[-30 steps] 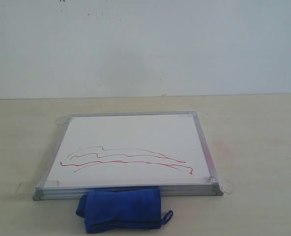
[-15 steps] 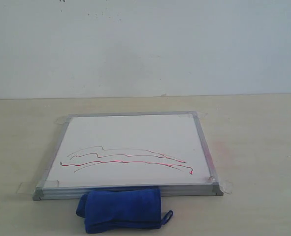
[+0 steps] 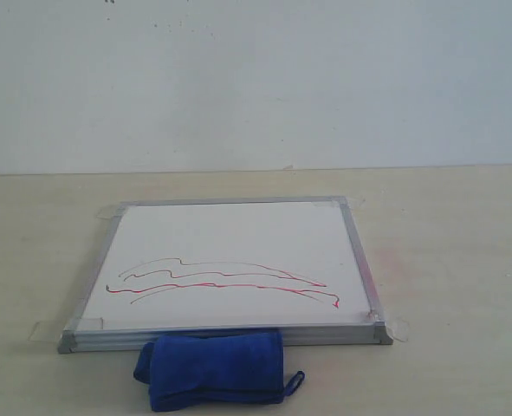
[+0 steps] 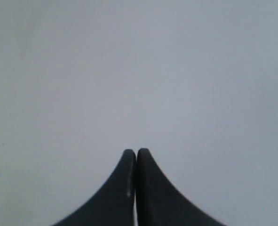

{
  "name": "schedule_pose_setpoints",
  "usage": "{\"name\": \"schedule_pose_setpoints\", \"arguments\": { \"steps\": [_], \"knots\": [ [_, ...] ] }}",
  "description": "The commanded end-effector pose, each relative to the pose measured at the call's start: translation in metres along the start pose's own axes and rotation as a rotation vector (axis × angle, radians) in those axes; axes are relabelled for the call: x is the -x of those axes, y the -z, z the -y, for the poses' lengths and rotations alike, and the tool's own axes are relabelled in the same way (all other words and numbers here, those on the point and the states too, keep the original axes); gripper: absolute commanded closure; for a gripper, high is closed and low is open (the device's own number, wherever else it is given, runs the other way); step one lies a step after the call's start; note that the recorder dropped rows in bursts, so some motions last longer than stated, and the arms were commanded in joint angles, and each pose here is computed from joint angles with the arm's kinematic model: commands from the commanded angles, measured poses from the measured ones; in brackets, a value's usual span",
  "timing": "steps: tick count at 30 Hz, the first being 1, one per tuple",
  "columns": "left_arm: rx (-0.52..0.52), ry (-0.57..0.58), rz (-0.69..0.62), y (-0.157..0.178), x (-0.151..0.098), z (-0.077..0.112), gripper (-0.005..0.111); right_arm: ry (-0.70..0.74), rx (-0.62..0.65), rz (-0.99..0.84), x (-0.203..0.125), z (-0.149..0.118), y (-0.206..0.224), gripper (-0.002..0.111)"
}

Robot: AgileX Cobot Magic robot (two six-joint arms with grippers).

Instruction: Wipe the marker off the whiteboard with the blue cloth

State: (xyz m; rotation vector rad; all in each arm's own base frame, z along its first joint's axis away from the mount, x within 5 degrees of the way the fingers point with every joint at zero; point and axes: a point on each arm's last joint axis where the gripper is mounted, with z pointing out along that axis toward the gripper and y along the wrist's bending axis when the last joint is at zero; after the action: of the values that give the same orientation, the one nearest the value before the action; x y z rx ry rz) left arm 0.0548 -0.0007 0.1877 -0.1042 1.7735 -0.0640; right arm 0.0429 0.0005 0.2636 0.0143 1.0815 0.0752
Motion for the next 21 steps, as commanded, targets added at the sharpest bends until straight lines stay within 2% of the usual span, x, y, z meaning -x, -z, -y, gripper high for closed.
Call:
{"name": "schedule_pose_setpoints", "arguments": {
  "steps": [1, 6, 9, 15, 21],
  "knots": [
    [0.004, -0.004, 0.001, 0.0, -0.001, 0.0, 0.102, 0.172, 0.005, -0.019, 0.06, -0.004, -0.017, 0.108],
    [0.004, -0.004, 0.001, 0.0, -0.001, 0.0, 0.102, 0.173, 0.05, -0.477, 0.098, -0.009, -0.061, 0.108],
    [0.004, -0.004, 0.001, 0.0, -0.001, 0.0, 0.102, 0.171, 0.063, -0.62, 0.106, -0.01, -0.085, 0.108],
    [0.004, -0.004, 0.001, 0.0, -0.001, 0.0, 0.102, 0.17, 0.054, -0.561, 0.111, -0.01, -0.119, 0.108],
    [0.004, -0.004, 0.001, 0.0, -0.001, 0.0, 0.102, 0.168, 0.05, -0.524, 0.114, -0.01, -0.121, 0.108]
  ]
}}
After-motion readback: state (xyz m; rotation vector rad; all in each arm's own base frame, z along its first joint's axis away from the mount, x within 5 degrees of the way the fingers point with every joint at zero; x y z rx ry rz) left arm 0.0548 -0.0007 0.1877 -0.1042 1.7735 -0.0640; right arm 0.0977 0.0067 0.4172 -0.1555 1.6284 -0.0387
